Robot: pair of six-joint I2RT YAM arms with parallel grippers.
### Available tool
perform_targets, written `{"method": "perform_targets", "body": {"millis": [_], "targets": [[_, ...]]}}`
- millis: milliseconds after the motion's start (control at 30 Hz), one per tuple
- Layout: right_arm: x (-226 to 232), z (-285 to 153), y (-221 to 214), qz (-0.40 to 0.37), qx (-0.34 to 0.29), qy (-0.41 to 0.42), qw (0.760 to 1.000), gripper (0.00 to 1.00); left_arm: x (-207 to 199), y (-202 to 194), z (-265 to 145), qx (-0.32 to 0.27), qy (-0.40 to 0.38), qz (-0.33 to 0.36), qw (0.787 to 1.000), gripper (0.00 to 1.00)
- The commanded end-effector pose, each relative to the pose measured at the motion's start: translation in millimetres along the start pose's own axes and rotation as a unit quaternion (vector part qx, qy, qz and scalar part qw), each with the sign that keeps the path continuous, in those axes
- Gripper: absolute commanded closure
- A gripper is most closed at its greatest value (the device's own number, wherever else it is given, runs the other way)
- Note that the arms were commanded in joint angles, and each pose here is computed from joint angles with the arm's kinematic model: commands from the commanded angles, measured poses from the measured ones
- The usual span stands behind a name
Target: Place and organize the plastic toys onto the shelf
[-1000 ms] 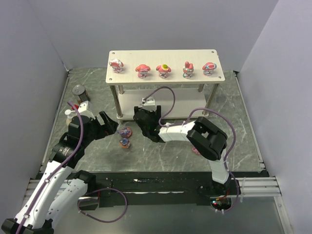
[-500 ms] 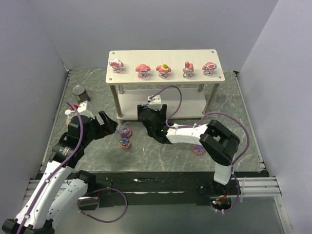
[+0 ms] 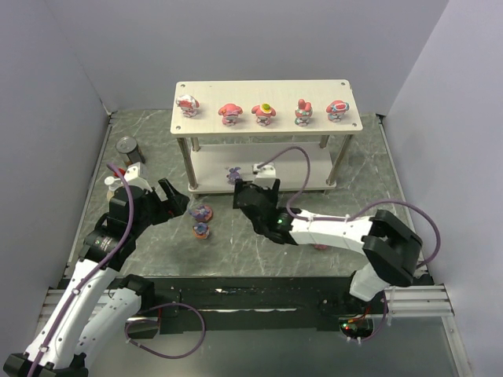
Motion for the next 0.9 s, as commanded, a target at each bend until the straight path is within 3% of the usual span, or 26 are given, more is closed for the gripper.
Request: {"method": "perform_targets", "body": {"millis": [0,67,100,200,267,300,333,533,867], "targets": [[-15.4,-25.6,-12.8,0.034,0.031,0.019,0.999,0.26,-6.1,5.8,-1.8,-0.015,-0.026,0.002,1.0,0.04],[-18.5,-34.1,-22.9,0.02,0.029,0.052,0.998,0.37,-6.1,5.9,-1.8,-0.015,-0.026,0.001,1.0,0.04],[-11.4,-36.6,-21.6,0.03,0.022,0.085,0.996,0.51,-5.9,5.7,-1.2,-0.014,-0.025,0.002,1.0,0.04],[-2.0,-39.7,-31.9,0.02,0.024,0.12,0.992,0.75,-5.9,6.3,-1.1,-0.014,-0.024,0.002,1.0,0.04],[6.2,-33.9,-44.1,0.004,0.036,0.124,0.992,0.83,-5.7,6.3,-0.8,-0.014,-0.024,0.001,1.0,0.04],[11.0,-31.7,-47.8,0.002,0.039,0.127,0.991,0.95,-5.6,6.2,-0.5,-0.013,-0.023,0.001,1.0,0.04],[17.7,-27.8,-47.6,0.012,0.04,0.129,0.991,0.99,-5.4,6.4,-0.4,-0.014,-0.023,0.001,1.0,0.04],[41.7,0.4,-70.6,0.003,0.052,0.113,0.992,1.0,-5.4,6.0,-0.3,-0.012,-0.024,0.001,1.0,0.04],[38.5,38.4,-95.5,-0.046,0.071,0.049,0.995,1.0,-5.8,6.0,-0.3,-0.012,-0.026,0.002,1.0,0.04]]}}
Point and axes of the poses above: each gripper's point midway between its finger pads, its own z axis out along the fingers, its own x axis along the line the jaws close on, y = z × x, the point moved 8 cm from there along -z, back along the fingers, and after that the axes turned 9 degrees about -z, right-handed, at the moved point
